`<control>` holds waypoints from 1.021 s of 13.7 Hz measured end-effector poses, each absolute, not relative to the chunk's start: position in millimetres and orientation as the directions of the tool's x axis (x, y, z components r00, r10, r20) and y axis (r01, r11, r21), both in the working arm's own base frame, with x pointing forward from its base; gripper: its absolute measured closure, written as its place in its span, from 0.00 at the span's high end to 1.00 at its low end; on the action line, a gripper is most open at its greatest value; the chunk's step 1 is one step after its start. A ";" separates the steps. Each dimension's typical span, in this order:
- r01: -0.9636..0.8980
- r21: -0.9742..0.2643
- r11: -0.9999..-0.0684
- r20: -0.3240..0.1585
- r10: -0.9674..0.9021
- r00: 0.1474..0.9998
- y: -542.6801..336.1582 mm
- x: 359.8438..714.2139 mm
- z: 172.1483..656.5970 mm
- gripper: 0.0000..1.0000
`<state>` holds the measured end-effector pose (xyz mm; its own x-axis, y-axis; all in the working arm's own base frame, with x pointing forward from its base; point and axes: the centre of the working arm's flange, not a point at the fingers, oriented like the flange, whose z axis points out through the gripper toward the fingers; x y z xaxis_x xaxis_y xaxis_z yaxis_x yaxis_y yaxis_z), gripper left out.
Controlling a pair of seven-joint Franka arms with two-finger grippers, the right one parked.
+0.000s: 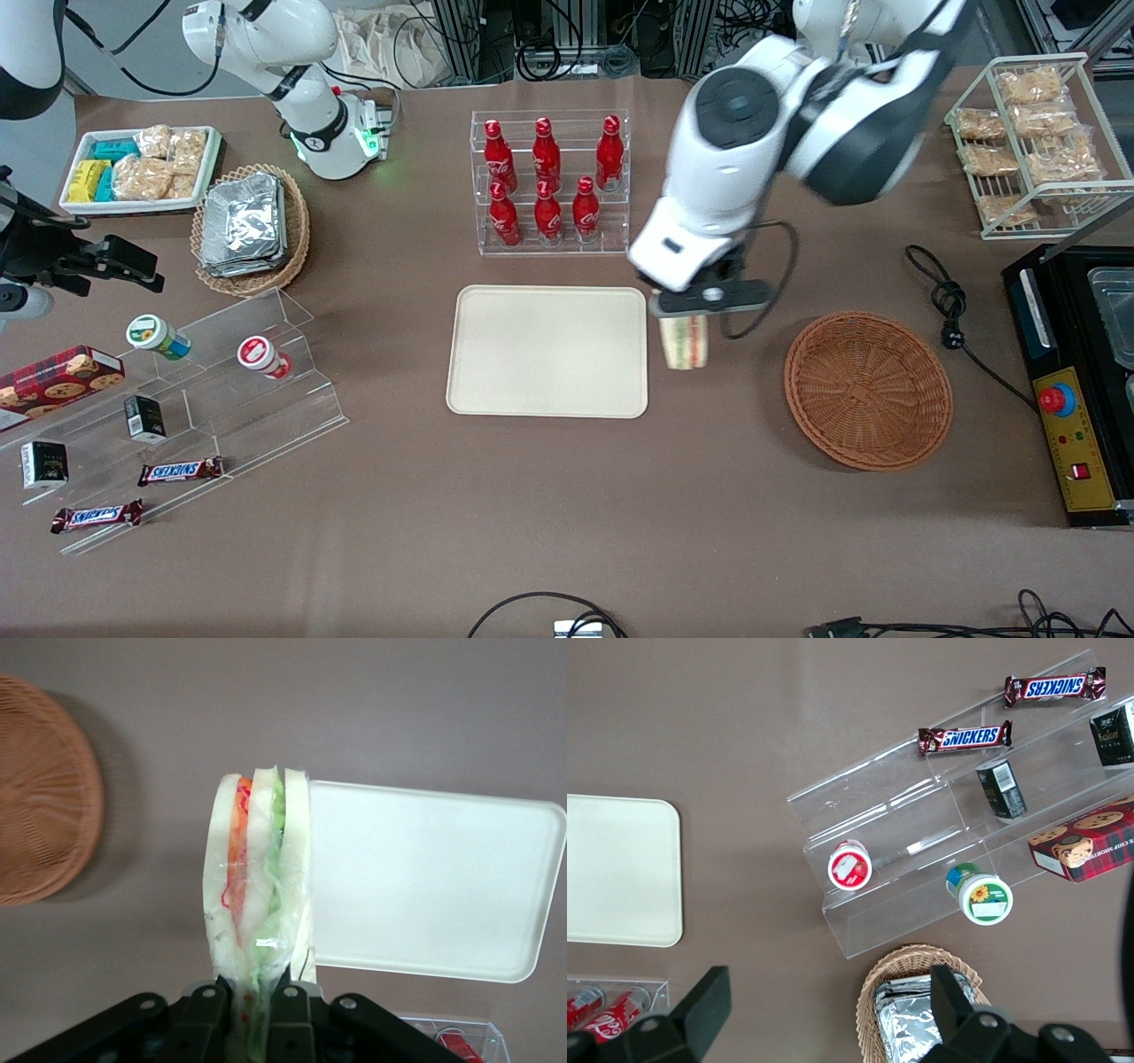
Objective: Place sandwich from basket to tray
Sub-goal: 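Carry the sandwich with the left gripper over the cream tray, then lower the sandwich onto the tray and open the left gripper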
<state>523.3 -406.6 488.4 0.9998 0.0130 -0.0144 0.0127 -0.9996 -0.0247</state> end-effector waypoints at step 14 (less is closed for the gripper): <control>-0.207 -0.094 -0.974 -0.074 -0.200 0.977 -482.9 518.7 234.4 0.21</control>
<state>518.7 -482.9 234.4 0.9769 -0.2004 -0.0744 -0.2069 -0.9738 -0.0941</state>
